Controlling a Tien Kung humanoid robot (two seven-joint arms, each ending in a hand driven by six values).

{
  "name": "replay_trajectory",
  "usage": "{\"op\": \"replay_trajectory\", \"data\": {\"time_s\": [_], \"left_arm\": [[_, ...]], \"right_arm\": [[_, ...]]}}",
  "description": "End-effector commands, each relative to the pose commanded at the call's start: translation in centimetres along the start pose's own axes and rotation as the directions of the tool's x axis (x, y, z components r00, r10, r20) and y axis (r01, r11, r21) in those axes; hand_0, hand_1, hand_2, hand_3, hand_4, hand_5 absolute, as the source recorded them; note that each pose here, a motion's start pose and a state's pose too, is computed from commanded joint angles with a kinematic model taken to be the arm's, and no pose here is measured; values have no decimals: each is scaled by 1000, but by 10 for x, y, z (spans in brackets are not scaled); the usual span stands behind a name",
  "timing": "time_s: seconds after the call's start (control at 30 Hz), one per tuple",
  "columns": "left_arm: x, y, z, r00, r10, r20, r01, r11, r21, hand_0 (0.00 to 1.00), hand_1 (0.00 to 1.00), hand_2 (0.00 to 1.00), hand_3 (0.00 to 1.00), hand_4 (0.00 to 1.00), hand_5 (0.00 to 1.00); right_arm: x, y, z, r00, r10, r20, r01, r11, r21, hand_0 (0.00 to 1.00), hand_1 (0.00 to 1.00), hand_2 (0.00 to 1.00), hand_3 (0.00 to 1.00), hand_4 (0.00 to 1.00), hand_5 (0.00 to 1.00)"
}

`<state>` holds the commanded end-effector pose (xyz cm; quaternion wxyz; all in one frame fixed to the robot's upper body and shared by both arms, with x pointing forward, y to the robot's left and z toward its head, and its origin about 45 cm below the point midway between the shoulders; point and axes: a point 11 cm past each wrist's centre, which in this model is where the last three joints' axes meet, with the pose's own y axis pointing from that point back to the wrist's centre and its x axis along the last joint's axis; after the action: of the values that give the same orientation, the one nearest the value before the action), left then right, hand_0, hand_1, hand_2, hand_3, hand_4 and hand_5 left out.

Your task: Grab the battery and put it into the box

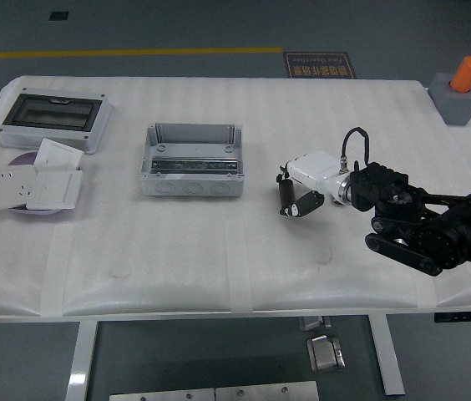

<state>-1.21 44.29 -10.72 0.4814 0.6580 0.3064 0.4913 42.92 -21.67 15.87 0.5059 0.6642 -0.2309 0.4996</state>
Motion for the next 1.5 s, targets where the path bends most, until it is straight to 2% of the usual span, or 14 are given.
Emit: {"op": "replay_trajectory", "data": {"time_s": [0.03, 0.07, 0.37, 0.57, 0.77, 1.03, 1.23, 1.5], "left_arm": [[0, 0, 0, 1000, 0, 0, 0, 1000, -1, 593, 617, 473, 612, 480, 383], [0, 0, 0, 1000, 1, -1, -1, 1000, -1, 593, 617, 473, 613, 489, 387], [0, 0, 2, 1000, 1, 1, -1, 1000, -7, 593, 617, 472, 613, 491, 391], [0, 0, 2, 1000, 3, 1, -3, 1000, -9, 594, 617, 472, 614, 505, 398], [0, 0, 2, 1000, 5, 0, -5, 1000, -14, 594, 617, 473, 615, 523, 411], [1, 0, 2, 1000, 10, -1, -10, 1000, -14, 594, 618, 473, 618, 538, 422], [2, 0, 2, 1000, 10, -2, -10, 1000, -11, 594, 617, 473, 619, 542, 424], [3, 0, 1, 1000, 11, -4, -11, 1000, -6, 594, 618, 473, 620, 545, 426]], "right_arm": [[-1, 0, 0, 1000, -1, 2, 1, 1000, -1, 380, 597, 685, 672, 647, 391], [-2, 0, 0, 1000, -2, 5, 2, 1000, -2, 354, 576, 666, 668, 515, 332], [-7, 0, -2, 1000, -3, 18, 2, 1000, 7, 349, 574, 666, 668, 516, 333], [-1, 1, -7, 1000, 20, 16, -20, 999, 25, 349, 571, 664, 669, 481, 307], [22, 3, -15, 997, 81, 20, -82, 995, 52, 349, 570, 665, 669, 480, 296], [58, 0, -37, 982, 176, 66, -182, 979, 95, 349, 570, 664, 669, 482, 294], [86, -14, -66, 965, 234, 118, -248, 961, 124, 349, 572, 663, 671, 487, 295], [99, -33, -81, 945, 247, 214, -272, 958, 95, 343, 574, 663, 671, 497, 291]]}}
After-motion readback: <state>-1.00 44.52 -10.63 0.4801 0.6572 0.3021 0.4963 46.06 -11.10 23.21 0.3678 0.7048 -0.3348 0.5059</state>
